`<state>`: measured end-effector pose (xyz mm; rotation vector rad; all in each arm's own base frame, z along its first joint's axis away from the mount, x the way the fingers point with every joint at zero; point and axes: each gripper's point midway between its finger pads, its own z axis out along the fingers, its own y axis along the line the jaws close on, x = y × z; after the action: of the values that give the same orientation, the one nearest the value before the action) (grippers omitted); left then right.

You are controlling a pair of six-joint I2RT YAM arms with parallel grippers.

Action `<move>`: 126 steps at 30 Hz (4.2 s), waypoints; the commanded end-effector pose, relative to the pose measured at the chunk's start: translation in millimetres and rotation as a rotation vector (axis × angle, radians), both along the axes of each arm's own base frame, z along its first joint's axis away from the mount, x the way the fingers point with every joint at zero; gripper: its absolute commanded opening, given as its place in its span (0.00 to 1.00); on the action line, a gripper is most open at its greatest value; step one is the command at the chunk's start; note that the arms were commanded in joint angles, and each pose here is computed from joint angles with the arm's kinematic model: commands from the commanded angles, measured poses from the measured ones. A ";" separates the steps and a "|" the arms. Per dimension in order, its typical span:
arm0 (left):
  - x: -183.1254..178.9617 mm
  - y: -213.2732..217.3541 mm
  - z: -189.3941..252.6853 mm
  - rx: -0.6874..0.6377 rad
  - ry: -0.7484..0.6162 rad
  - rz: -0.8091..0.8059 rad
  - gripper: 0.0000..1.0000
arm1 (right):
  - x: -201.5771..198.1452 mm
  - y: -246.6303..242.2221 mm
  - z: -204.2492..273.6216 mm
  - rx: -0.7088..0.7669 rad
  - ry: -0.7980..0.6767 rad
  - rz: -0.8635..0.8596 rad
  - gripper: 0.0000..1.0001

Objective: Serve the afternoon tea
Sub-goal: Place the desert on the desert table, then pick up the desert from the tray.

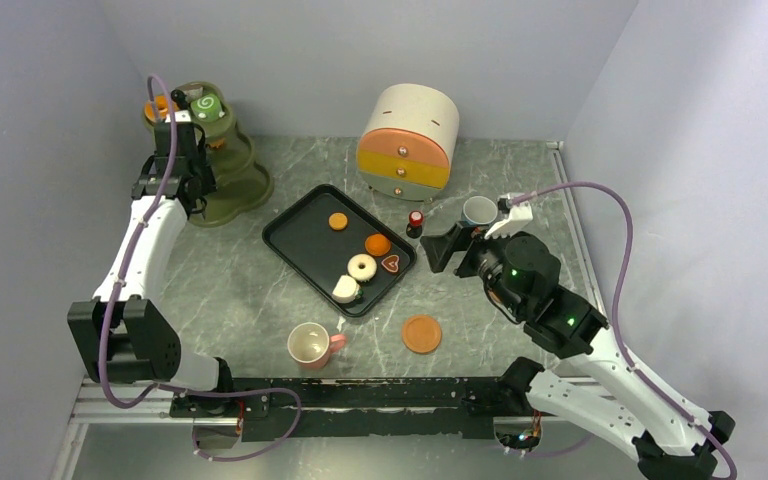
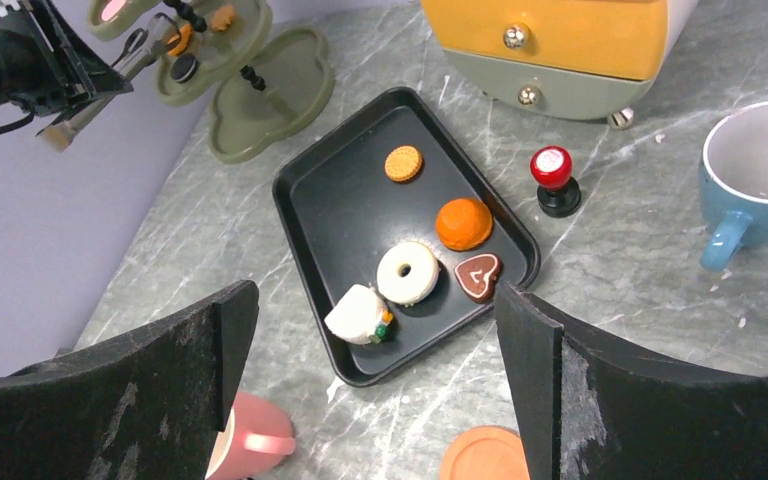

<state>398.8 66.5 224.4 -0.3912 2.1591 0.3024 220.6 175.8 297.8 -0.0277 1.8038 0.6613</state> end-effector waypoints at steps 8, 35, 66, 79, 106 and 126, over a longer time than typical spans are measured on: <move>-4.6 -11.6 18.0 -0.069 -0.051 -0.039 0.45 | 5.3 -5.5 17.1 -0.027 -0.042 -0.024 0.92; -41.3 -69.3 7.0 -0.201 0.044 -0.286 0.43 | 3.4 -6.5 23.4 -0.015 -0.048 -0.021 0.92; -64.4 -242.7 -36.6 -0.023 0.178 -0.668 0.45 | 6.2 -8.8 14.4 -0.023 -0.040 -0.043 0.92; -64.8 -269.7 -77.3 0.016 0.256 -0.702 0.47 | 6.2 -9.2 13.3 -0.025 -0.039 -0.045 0.92; -56.0 -270.3 -118.0 0.057 0.310 -0.680 0.50 | 6.8 -11.2 11.1 -0.034 -0.042 -0.052 0.92; -49.8 -278.5 -122.8 0.055 0.321 -0.699 0.49 | 9.6 -7.5 13.9 -0.045 -0.049 -0.044 0.93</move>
<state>338.1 -200.2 87.6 0.4838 2.4918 0.0560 228.2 170.3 304.8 -0.0375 1.7940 0.5883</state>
